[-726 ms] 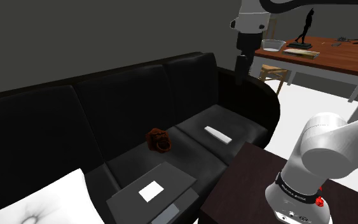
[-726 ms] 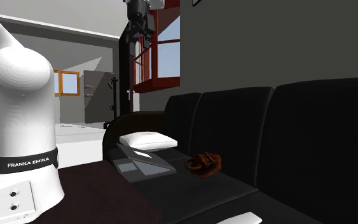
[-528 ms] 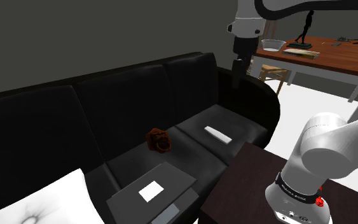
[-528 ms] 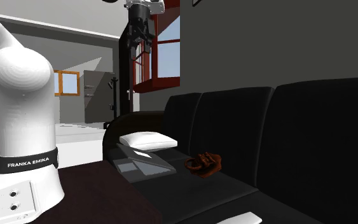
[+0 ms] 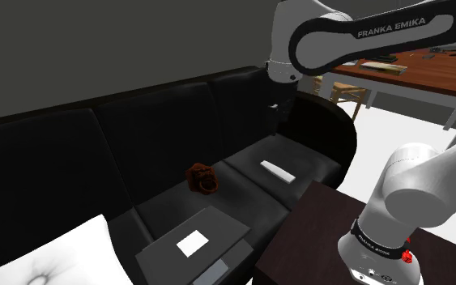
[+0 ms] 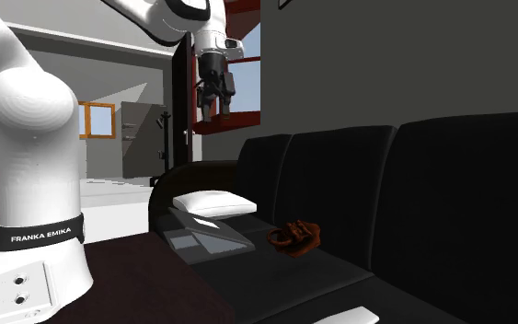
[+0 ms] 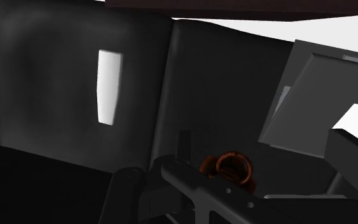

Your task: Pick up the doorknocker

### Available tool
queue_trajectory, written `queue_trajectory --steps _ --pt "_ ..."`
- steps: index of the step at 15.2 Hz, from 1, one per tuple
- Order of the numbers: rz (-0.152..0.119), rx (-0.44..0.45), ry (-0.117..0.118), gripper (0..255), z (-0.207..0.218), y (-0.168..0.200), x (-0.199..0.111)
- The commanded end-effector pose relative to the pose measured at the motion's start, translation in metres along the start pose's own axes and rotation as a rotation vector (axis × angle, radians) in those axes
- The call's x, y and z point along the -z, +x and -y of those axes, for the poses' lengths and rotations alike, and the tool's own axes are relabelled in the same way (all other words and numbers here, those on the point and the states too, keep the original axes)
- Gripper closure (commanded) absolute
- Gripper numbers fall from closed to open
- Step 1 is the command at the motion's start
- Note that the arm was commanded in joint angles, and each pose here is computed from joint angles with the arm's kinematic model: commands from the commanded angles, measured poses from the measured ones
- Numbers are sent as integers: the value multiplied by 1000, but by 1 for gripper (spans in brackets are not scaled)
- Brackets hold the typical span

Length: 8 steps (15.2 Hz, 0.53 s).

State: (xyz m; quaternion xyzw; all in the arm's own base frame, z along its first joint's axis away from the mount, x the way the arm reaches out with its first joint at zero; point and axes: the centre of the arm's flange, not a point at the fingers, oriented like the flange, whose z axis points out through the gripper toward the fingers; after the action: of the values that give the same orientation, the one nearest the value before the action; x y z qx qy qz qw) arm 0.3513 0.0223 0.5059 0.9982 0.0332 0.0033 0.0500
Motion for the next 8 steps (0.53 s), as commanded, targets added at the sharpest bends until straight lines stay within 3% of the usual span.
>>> queue_trajectory --steps 1,8 --pt "-12 -12 -12 0 14 13 -20" --pt "-42 -53 -54 0 51 62 -89"
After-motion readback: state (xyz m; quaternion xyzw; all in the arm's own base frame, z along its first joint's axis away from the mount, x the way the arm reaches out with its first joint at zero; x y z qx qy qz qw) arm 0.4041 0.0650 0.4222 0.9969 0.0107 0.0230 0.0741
